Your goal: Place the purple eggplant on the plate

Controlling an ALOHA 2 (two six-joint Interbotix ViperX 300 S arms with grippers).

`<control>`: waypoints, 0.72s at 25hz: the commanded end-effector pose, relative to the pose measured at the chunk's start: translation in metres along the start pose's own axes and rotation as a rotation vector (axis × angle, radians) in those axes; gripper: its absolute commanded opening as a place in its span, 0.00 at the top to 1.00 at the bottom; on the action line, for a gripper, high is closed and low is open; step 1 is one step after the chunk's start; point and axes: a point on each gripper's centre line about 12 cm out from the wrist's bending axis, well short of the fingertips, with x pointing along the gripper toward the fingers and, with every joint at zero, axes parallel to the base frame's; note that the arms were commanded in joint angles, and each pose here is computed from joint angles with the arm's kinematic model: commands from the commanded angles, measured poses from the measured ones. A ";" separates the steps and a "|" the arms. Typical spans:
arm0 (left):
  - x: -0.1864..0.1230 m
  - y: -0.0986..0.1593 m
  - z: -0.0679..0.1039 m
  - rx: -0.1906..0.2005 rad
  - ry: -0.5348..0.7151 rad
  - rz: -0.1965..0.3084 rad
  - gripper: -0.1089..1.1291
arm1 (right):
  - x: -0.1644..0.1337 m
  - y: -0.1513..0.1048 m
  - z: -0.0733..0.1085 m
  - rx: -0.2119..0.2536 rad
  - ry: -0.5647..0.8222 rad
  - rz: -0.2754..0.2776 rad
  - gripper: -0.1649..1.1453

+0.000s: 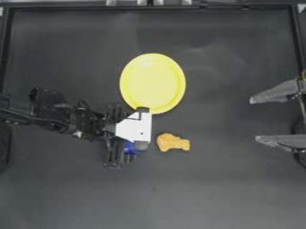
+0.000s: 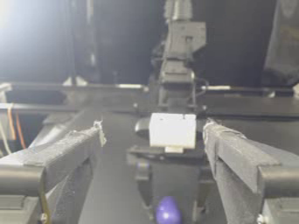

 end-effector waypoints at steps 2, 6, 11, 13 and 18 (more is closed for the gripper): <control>-0.010 0.001 0.016 -0.002 -0.054 0.003 0.11 | 0.002 0.000 0.002 0.003 -0.003 -0.002 0.12; -0.009 0.001 0.014 -0.002 -0.044 0.002 0.29 | 0.002 0.000 0.002 0.003 -0.003 -0.002 0.12; -0.010 0.001 0.015 -0.003 -0.046 0.002 0.58 | 0.002 0.000 0.002 0.003 -0.003 -0.002 0.12; -0.013 0.001 0.017 -0.003 -0.055 0.003 0.58 | 0.002 0.000 0.002 0.003 -0.003 -0.002 0.12; -0.034 0.002 0.027 0.001 -0.110 0.008 0.55 | 0.002 0.000 0.002 0.004 -0.003 -0.002 0.12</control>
